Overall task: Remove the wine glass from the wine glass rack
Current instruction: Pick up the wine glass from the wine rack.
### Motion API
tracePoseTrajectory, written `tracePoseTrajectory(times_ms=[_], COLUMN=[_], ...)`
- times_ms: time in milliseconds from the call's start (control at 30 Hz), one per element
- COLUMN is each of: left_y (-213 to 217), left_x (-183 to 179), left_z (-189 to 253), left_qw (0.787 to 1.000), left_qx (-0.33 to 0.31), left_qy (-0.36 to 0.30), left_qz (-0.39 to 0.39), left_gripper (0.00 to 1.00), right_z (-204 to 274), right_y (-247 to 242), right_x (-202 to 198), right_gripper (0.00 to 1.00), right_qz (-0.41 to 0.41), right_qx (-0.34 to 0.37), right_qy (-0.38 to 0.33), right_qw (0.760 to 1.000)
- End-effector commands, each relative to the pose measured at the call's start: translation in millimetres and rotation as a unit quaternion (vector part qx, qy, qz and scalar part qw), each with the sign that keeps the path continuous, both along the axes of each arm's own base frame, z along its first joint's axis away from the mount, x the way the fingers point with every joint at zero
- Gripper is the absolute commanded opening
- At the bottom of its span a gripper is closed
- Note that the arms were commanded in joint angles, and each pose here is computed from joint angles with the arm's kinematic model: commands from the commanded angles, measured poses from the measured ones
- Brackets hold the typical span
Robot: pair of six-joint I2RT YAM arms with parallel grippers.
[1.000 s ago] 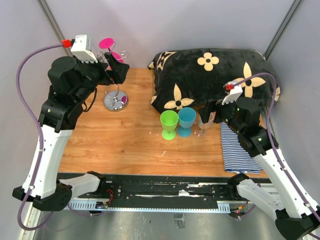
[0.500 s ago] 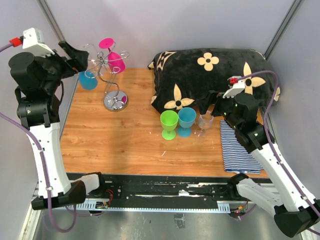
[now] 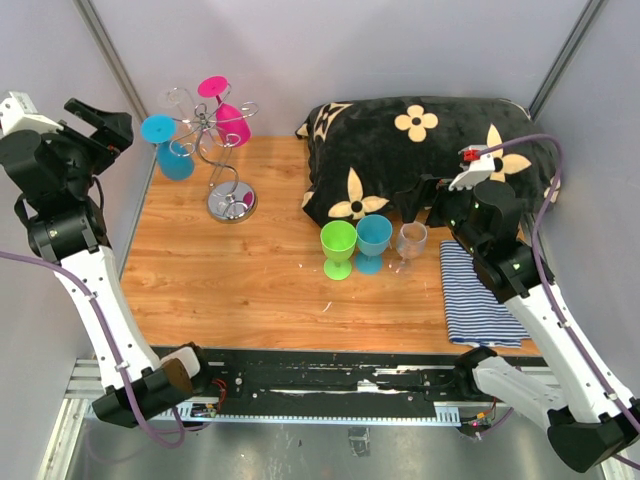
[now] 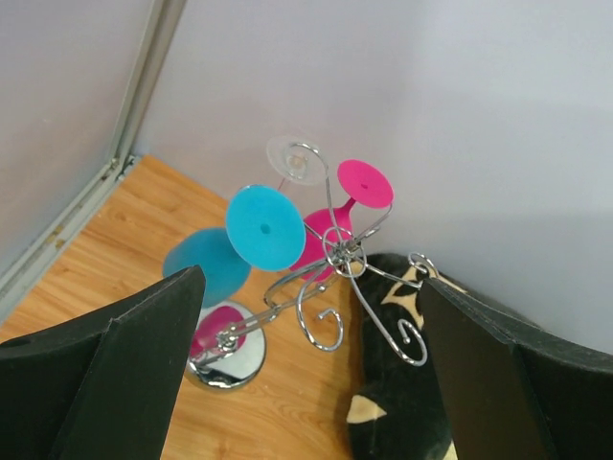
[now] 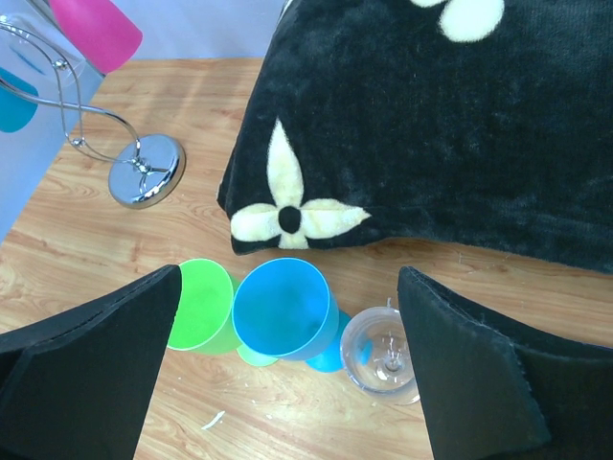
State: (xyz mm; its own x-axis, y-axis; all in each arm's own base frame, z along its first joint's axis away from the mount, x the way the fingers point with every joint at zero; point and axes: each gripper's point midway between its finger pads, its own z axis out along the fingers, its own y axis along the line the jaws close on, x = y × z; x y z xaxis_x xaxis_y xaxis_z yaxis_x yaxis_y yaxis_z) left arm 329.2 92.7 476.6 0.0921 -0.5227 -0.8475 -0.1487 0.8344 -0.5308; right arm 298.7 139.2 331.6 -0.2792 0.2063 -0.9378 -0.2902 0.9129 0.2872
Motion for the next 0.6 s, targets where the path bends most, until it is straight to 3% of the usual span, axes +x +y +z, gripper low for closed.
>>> tracePoseTrajectory(times_ms=[0, 200, 400, 567], left_y=[-6.8, -14.4, 0.4, 12.8], left_x=[-11.6, -42.2, -26.9, -18.8], left_z=[26.6, 47.1, 13.8, 5.0], left_qw=[0.998, 0.995, 0.999, 0.997], left_qx=[-0.011, 0.003, -0.008, -0.032], left_qy=[-0.063, -0.097, -0.027, -0.028], left_qz=[0.001, 0.025, 0.041, 0.065], left_gripper=[0.99, 0.97, 0.98, 0.98], right_z=[7.8, 10.9, 9.8, 3.8], right_y=[-8.4, -7.4, -1.0, -0.8], right_x=[5.6, 1.2, -9.0, -19.7], right_gripper=[0.95, 0.96, 0.96, 0.97], right_qz=[-0.011, 0.001, 0.029, 0.046], right_qx=[-0.017, -0.026, -0.022, -0.032], right_qy=[-0.016, -0.022, -0.019, -0.012], right_qw=[1.0, 0.999, 0.999, 0.998])
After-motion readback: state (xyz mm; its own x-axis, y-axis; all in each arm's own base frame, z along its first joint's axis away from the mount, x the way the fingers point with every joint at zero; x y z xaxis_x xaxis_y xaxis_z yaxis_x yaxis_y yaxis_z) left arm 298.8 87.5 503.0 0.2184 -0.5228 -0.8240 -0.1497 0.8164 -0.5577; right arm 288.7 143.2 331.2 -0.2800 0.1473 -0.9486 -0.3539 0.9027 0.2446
